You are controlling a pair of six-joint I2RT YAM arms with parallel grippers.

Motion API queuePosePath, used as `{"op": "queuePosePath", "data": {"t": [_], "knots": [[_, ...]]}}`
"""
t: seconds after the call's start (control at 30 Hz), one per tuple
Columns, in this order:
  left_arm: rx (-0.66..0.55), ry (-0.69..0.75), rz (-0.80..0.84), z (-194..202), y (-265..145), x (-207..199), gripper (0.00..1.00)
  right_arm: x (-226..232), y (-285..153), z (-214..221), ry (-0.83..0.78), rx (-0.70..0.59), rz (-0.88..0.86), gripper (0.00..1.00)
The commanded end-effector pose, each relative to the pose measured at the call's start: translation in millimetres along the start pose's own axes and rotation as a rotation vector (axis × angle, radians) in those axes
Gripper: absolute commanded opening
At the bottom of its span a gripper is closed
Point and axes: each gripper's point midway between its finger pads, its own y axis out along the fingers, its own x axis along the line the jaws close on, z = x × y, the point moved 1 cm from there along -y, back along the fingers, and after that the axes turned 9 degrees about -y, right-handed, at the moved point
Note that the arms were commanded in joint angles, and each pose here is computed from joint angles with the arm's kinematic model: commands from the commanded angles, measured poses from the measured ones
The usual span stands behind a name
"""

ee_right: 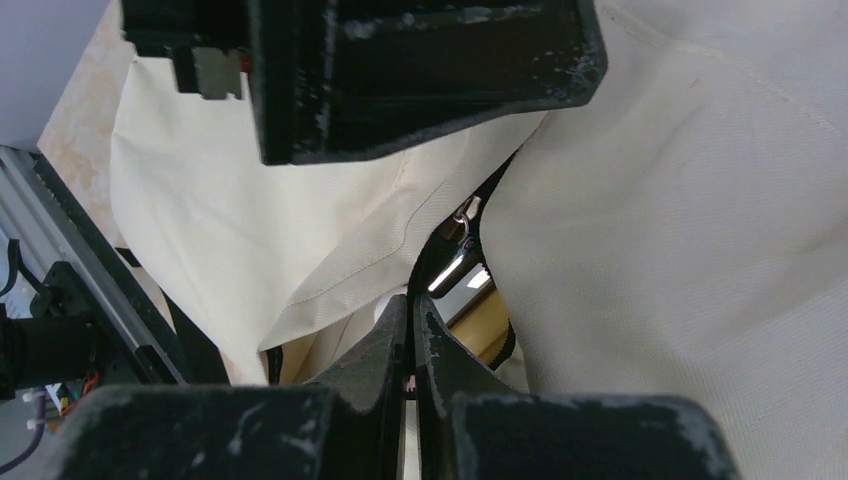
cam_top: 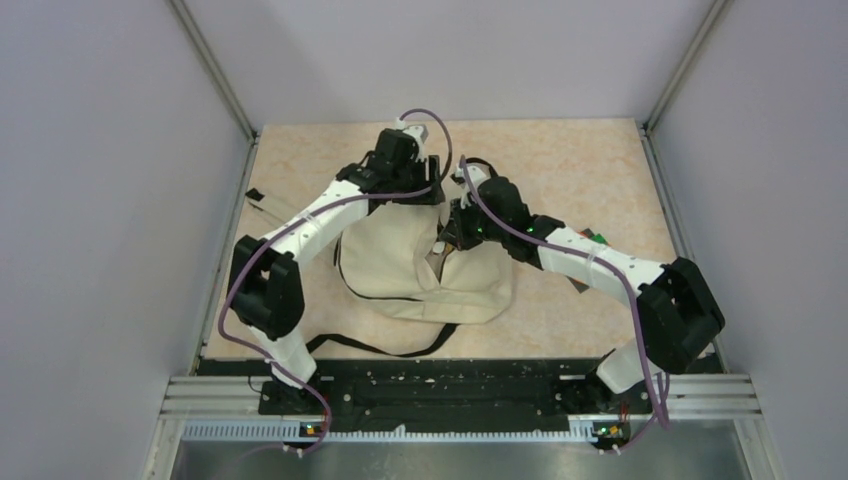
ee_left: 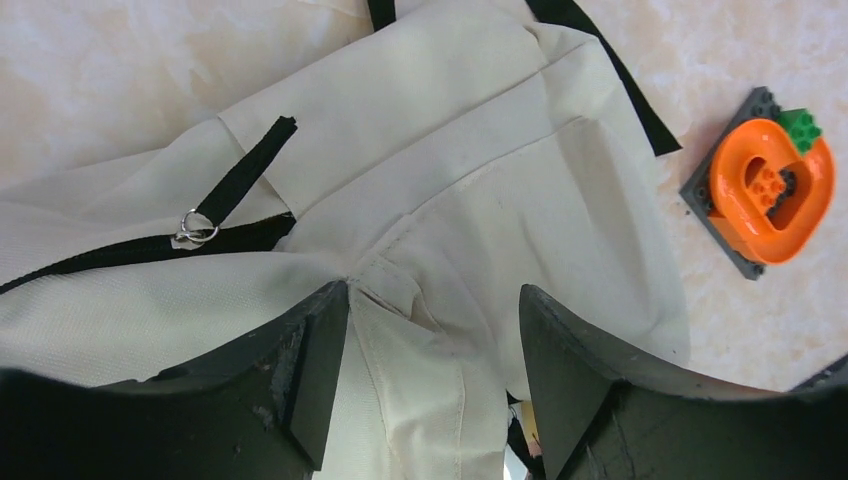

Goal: Pack the student bag
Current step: Zip the student bag at the center of the board.

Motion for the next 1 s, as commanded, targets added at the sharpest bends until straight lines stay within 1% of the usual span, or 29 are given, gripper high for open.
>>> {"op": "queuePosePath", "data": {"t": [0.0,0.13,0.23,0.33,0.4,0.5,0.6,0.7,0.87,0.97], "knots": [[0.009,0.099,-0.106,1,8,-4,0.68,17,-10,-4,-0.007,-0.013,-0.051,0.0],[0.028,0.158,-0.247,4,14,4,0.68,19,-11,-8,-0.01,-0.028,-0.058,0.0],[0.044,0.186,-0.315,9,17,13,0.62,20,-12,-9,-0.012,-0.039,-0.064,0.0],[0.067,0.196,-0.332,16,18,16,0.55,20,-14,-10,-0.014,-0.048,-0.061,0.0],[0.082,0.201,-0.338,20,19,17,0.47,19,-14,-10,-0.015,-0.051,-0.06,0.0],[0.078,0.189,-0.339,20,18,16,0.29,20,-15,-12,-0.015,-0.057,-0.063,0.0],[0.039,0.166,-0.325,10,14,9,0.14,21,-16,-14,-0.01,-0.065,-0.062,0.0],[-0.04,0.134,-0.302,-6,9,1,0.0,26,-17,-17,0.006,-0.069,-0.083,0.0],[-0.19,0.058,-0.242,-37,-1,-4,0.0,29,-18,-16,-0.02,-0.041,-0.042,0.0],[-0.241,-0.007,-0.18,-52,-6,-3,0.0,29,-19,-10,-0.022,-0.013,-0.03,0.0]]}}
